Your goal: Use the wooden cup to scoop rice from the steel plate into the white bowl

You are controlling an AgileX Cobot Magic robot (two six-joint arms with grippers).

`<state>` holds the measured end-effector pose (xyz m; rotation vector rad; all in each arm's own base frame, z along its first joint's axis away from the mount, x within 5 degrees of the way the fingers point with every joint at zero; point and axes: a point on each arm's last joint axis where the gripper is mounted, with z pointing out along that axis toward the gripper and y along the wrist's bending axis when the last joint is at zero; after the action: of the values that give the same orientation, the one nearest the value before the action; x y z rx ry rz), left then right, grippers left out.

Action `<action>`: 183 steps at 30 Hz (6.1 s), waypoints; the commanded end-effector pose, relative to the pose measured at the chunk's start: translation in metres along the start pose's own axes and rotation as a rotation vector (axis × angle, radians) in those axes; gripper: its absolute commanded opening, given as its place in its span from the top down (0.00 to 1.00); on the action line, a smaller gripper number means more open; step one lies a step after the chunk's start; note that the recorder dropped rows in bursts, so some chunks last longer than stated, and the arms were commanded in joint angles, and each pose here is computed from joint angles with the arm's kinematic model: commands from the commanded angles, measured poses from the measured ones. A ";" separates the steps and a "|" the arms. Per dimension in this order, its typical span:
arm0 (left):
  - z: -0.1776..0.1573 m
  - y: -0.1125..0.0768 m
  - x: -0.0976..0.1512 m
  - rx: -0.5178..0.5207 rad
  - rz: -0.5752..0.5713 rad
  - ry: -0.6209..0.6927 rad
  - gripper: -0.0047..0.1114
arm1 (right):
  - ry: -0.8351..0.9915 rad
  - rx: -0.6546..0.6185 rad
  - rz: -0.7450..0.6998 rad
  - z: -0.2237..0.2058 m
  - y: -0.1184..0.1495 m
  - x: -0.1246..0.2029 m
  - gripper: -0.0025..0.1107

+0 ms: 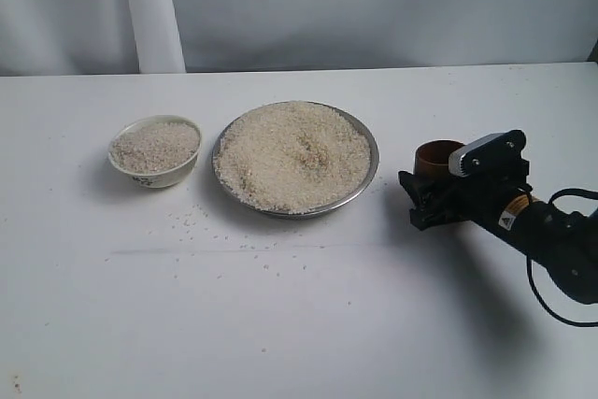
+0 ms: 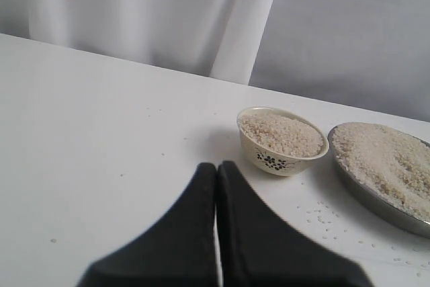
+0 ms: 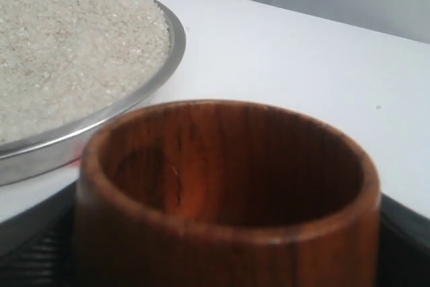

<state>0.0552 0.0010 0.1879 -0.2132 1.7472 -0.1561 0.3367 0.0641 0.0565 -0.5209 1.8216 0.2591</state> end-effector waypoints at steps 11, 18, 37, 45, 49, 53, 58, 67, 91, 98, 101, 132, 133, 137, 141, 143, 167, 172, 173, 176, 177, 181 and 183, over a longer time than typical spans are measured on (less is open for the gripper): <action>0.000 -0.001 -0.001 0.009 -0.006 -0.006 0.96 | -0.038 0.026 0.011 0.000 -0.004 -0.002 0.40; 0.000 -0.001 -0.001 0.009 -0.006 -0.006 0.96 | -0.039 0.043 0.019 0.000 -0.005 -0.002 0.24; 0.000 -0.001 -0.001 0.009 -0.006 -0.006 0.96 | -0.198 0.077 -0.072 -0.059 0.005 -0.058 0.24; 0.000 -0.001 -0.001 0.009 -0.006 -0.006 0.96 | -0.303 0.022 -0.074 -0.093 0.016 -0.100 0.26; 0.000 -0.001 -0.001 0.009 -0.006 -0.006 0.96 | -0.271 -0.059 -0.164 -0.108 0.026 -0.117 0.36; 0.000 -0.001 -0.001 0.009 -0.006 -0.006 0.96 | -0.291 -0.066 -0.059 -0.124 0.027 -0.136 0.55; 0.000 -0.001 -0.001 0.009 -0.006 -0.006 0.96 | -0.335 -0.063 -0.050 -0.145 0.031 -0.156 0.77; 0.000 -0.001 -0.001 0.009 -0.006 -0.006 0.96 | -0.382 -0.086 -0.011 -0.179 0.040 -0.181 0.98; 0.000 -0.001 -0.001 0.009 -0.006 -0.006 0.96 | -0.458 -0.062 -0.011 -0.193 0.042 -0.192 0.98; 0.000 -0.001 -0.001 0.009 -0.006 -0.006 0.96 | -0.452 -0.064 -0.004 -0.191 0.041 -0.191 0.98; 0.000 -0.001 -0.001 0.011 -0.005 -0.006 0.96 | -0.449 -0.062 -0.003 -0.191 0.041 -0.191 0.98; 0.000 -0.001 -0.001 0.011 -0.005 -0.006 0.96 | -0.472 0.455 -0.013 -0.360 0.061 -0.179 0.98; 0.000 -0.001 -0.001 0.011 -0.005 -0.006 0.96 | -0.461 0.460 -0.003 -0.361 0.061 -0.177 0.98; 0.000 -0.001 -0.001 0.011 -0.005 -0.006 0.96 | -0.432 0.531 0.011 -0.360 0.061 -0.164 0.98; 0.000 -0.001 -0.001 0.011 -0.005 -0.006 0.96 | -0.412 0.573 0.058 -0.349 0.061 -0.132 0.98; 0.000 -0.001 -0.001 0.011 -0.005 -0.006 0.96 | -0.431 0.565 0.081 -0.342 0.061 -0.119 0.98; 0.000 -0.001 -0.001 0.011 -0.005 -0.006 0.96 | -0.022 0.515 0.199 -0.309 0.064 -0.037 0.98; 0.000 -0.001 -0.001 0.011 -0.005 -0.006 0.96 | -0.023 0.514 0.202 -0.308 0.064 -0.037 0.98; 0.000 -0.001 -0.001 0.011 -0.005 -0.006 0.96 | -0.023 0.514 0.202 -0.308 0.064 -0.037 0.98; 0.000 -0.001 -0.001 0.011 -0.005 -0.006 0.96 | -0.023 0.514 0.202 -0.308 0.064 -0.037 0.98; 0.000 -0.001 -0.001 0.011 -0.005 -0.006 0.96 | -0.023 0.514 0.202 -0.308 0.064 -0.037 0.98; 0.000 -0.001 -0.001 0.011 -0.005 -0.006 0.96 | -0.023 0.514 0.202 -0.308 0.064 -0.037 0.98; 0.000 -0.001 -0.001 0.011 -0.005 -0.006 0.96 | -0.023 0.514 0.202 -0.308 0.064 -0.037 0.98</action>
<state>0.0552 0.0009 0.1879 -0.2112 1.7475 -0.1578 0.0537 -0.0031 0.1828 0.0212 1.8297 -0.0617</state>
